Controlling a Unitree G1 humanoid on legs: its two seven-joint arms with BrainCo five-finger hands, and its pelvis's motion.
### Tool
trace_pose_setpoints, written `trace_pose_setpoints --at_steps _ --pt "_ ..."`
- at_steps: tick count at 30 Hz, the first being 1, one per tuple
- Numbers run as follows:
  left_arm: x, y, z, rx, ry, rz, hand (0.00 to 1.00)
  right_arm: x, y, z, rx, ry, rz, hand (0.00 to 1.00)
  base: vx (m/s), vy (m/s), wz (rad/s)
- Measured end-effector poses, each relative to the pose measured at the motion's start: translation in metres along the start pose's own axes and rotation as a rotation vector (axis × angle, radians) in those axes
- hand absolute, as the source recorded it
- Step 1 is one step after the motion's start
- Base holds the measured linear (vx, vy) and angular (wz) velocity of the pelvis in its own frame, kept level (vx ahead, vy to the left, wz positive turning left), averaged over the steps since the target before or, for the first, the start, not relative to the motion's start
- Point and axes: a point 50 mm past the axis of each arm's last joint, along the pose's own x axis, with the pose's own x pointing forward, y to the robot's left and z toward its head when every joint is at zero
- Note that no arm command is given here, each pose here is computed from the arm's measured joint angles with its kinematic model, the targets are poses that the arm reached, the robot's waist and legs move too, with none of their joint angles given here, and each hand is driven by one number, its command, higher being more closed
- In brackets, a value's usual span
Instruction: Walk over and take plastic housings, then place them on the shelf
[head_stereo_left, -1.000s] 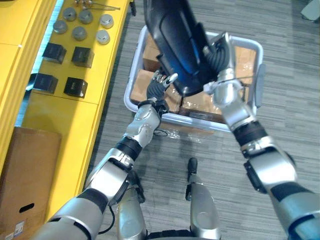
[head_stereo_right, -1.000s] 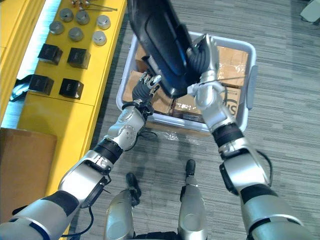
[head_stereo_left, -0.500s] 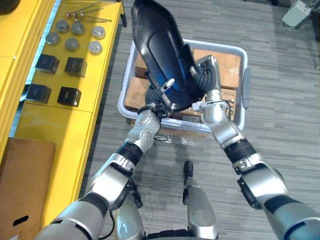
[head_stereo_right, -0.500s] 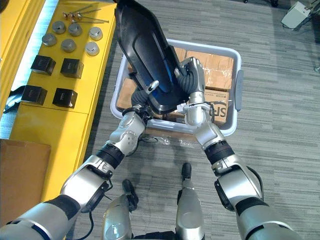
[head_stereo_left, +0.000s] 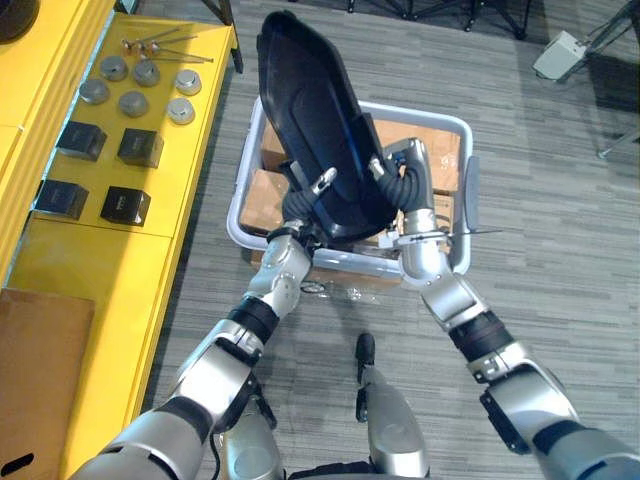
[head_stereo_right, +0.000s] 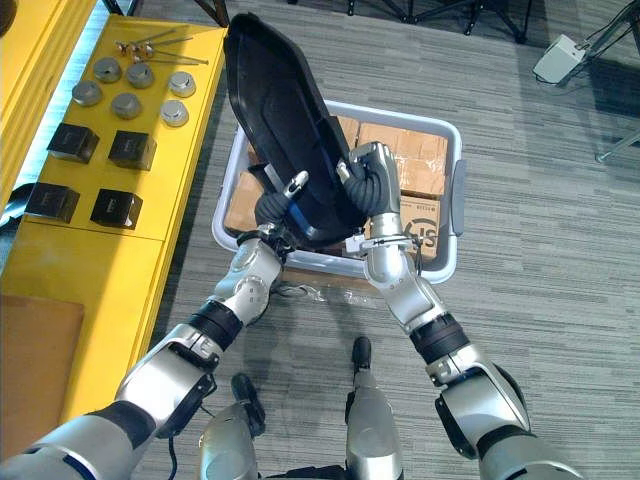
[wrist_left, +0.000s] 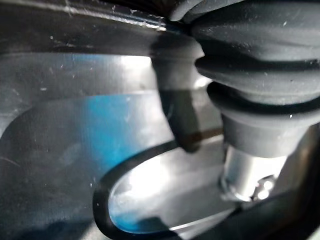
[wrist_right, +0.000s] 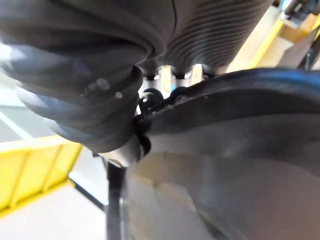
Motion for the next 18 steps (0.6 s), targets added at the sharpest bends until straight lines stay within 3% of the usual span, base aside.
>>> trace_pose_setpoints --at_steps 4,8,9,14,18 --pt "-0.023 0.016 -0.019 -0.139 0.010 0.019 1.00 -0.037 0.007 -0.004 0.066 0.031 0.040 1.00 0.05 -0.006 -0.04" --pt "-0.041 0.024 -0.032 -0.174 0.010 0.012 1.00 -0.061 0.009 -0.006 0.108 0.069 0.058 1.00 0.04 0.009 0.08" --pt "-0.048 0.026 -0.037 -0.192 0.012 0.018 1.00 -0.068 0.009 -0.006 0.120 0.075 0.072 0.00 0.03 0.009 0.24" --pt "-0.068 0.032 -0.046 -0.189 0.008 0.044 1.00 -0.087 0.013 -0.006 0.162 0.112 0.112 0.00 0.02 0.012 0.20" --pt "-0.079 0.028 -0.033 0.003 -0.067 0.092 1.00 -0.113 0.013 -0.017 0.216 0.239 0.109 0.00 0.02 0.024 0.14"
